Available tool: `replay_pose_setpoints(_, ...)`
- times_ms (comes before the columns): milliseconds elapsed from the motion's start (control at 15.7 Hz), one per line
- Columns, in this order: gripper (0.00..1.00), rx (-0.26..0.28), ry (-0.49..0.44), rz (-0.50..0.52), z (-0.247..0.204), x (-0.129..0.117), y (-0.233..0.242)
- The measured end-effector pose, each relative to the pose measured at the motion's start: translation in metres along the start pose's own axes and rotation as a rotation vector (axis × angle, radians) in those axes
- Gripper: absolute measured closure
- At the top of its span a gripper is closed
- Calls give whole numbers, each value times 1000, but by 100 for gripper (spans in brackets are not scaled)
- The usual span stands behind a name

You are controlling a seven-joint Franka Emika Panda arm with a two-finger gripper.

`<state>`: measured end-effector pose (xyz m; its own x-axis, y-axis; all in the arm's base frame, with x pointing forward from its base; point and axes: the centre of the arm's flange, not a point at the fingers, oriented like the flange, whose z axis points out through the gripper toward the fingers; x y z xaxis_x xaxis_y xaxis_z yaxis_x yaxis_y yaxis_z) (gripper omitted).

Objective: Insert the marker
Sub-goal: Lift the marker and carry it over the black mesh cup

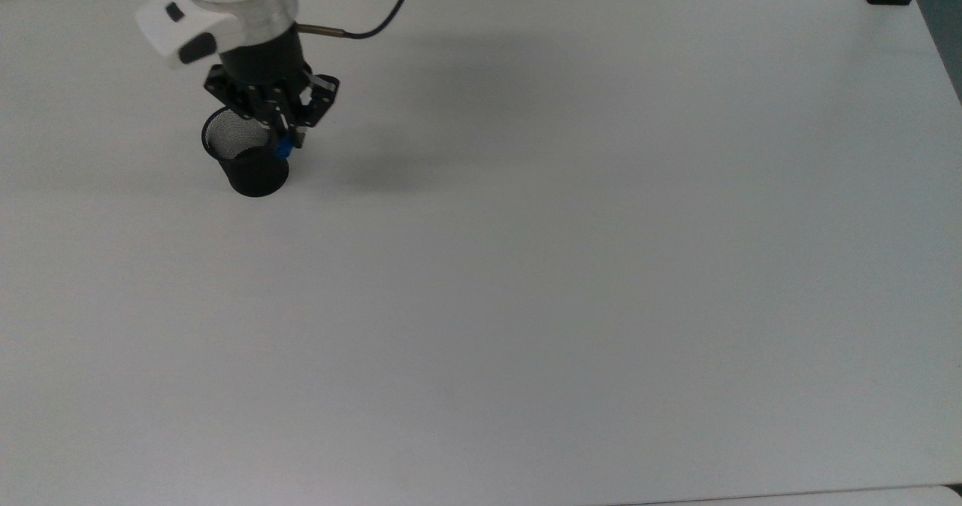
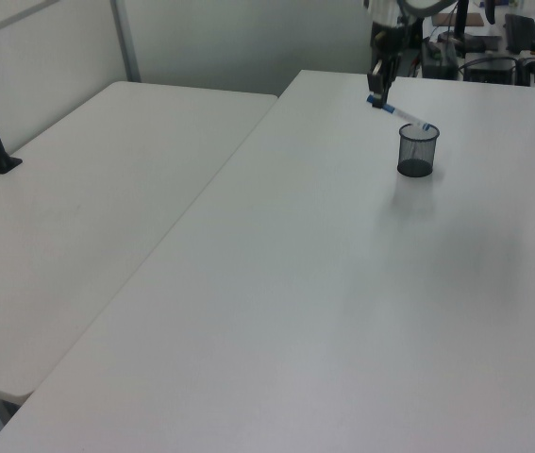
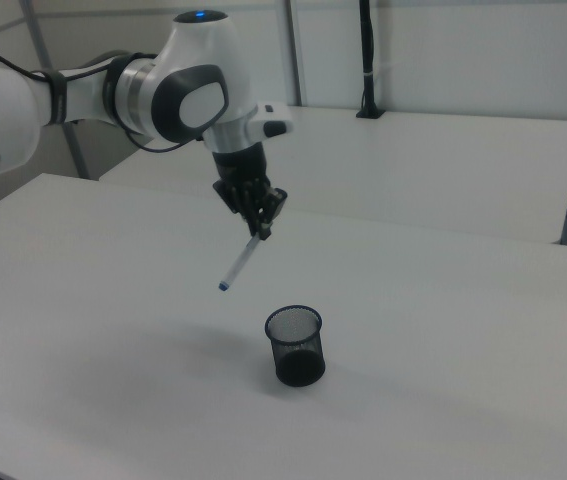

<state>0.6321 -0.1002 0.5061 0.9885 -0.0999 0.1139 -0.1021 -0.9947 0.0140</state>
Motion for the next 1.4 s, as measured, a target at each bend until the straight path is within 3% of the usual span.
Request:
replay_pose_setpoints(319,83,-27,113,79,-17,7,65)
replay_pose_setpoints(638,83,-49,134,116,-11,1,116)
replay_pose_setpoints(1149,83,-57,136,120,0,0,129)
replay_pose_setpoints(1405,83,-74,148,127,28,2,139)
